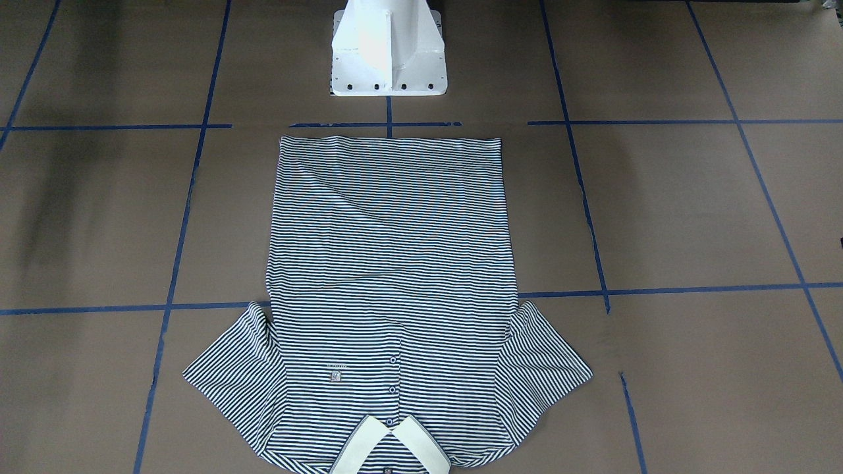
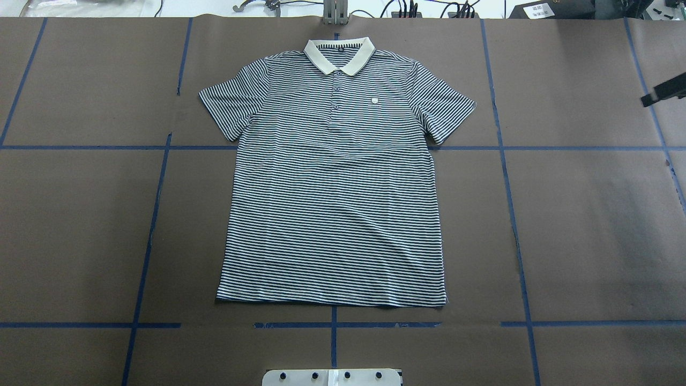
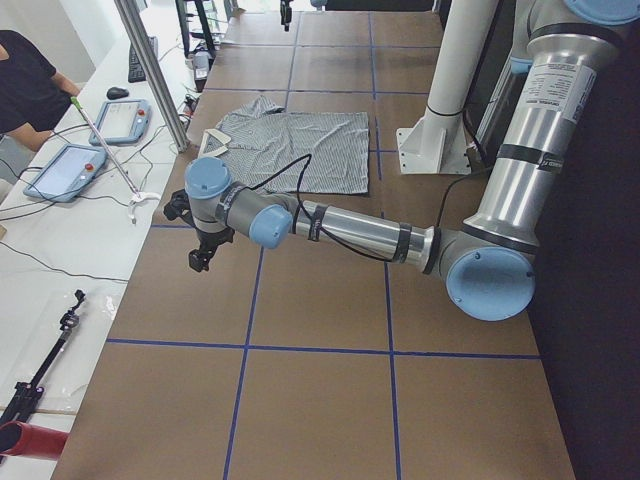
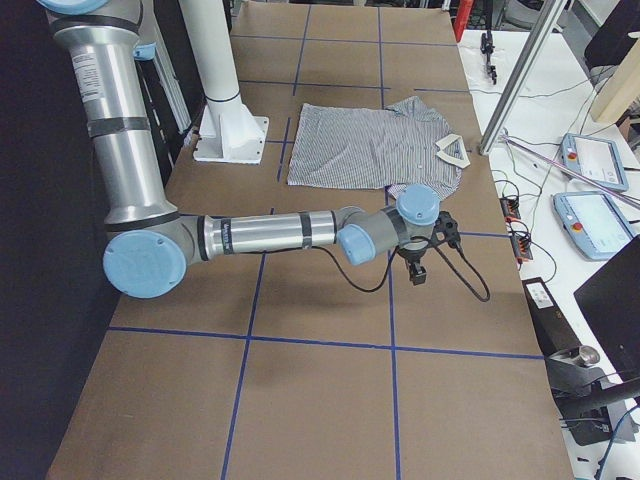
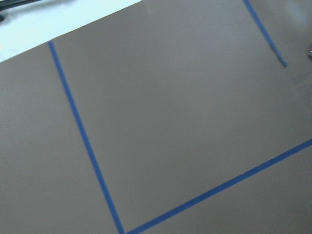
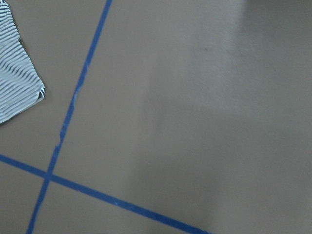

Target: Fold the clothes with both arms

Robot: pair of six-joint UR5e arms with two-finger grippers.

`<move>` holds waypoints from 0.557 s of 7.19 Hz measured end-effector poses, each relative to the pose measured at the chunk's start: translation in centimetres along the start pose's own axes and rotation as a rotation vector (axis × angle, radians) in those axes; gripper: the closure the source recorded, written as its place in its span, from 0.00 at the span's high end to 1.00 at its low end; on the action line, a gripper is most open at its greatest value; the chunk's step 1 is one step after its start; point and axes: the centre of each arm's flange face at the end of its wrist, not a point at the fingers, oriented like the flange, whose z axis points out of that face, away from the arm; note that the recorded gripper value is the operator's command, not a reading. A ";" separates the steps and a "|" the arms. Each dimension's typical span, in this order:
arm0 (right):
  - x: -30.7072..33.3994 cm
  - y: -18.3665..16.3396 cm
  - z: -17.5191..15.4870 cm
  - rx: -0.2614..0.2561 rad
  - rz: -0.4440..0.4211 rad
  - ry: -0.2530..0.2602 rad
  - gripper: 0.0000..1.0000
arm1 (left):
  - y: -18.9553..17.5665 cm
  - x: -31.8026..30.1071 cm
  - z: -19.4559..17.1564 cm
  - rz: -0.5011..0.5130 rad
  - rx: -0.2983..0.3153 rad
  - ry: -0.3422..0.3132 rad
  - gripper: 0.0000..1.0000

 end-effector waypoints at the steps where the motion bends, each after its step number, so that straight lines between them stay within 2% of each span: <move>1: -3.8 -3.6 2.7 -0.004 0.033 0.001 1.00 | -1.4 1.4 1.1 -0.037 0.013 0.016 1.00; 4: -17.8 -10.0 11.0 0.067 0.098 0.093 1.00 | -3.6 5.1 4.0 -0.092 0.042 0.046 1.00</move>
